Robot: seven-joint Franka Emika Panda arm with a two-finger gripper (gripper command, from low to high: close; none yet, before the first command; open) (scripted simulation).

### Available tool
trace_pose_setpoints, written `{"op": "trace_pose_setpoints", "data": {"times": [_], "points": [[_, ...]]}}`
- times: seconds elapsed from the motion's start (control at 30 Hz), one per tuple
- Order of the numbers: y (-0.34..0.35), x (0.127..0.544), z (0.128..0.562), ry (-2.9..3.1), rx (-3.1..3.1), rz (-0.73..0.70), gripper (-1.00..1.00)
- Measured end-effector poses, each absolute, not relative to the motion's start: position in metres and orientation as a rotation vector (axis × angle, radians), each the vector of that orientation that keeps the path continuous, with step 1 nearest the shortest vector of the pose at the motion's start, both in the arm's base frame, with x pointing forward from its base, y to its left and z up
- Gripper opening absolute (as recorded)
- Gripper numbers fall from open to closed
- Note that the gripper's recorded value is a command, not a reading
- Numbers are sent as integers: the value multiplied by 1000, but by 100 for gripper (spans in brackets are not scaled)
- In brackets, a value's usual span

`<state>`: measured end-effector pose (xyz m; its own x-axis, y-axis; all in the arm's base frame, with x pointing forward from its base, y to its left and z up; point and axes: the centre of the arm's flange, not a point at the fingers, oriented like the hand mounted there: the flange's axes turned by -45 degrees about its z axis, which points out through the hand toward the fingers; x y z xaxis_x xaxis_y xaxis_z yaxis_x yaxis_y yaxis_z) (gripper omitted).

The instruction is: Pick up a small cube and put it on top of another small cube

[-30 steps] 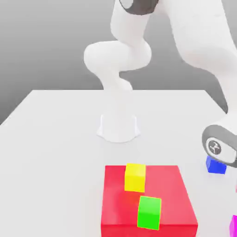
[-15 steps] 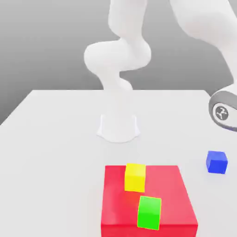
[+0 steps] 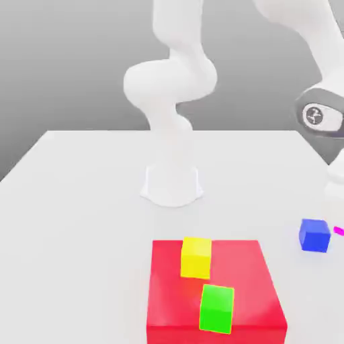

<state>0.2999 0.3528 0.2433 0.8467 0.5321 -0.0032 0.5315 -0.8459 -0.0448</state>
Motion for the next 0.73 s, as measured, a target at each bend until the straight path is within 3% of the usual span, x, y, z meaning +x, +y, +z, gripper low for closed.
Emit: {"op": "trace_pose_setpoints", "data": {"times": [0.27, 0.73], "points": [[343, 233, 247, -472, -3098, 6, -100], [336, 229, 185, -393, -3152, -10, -100]]}}
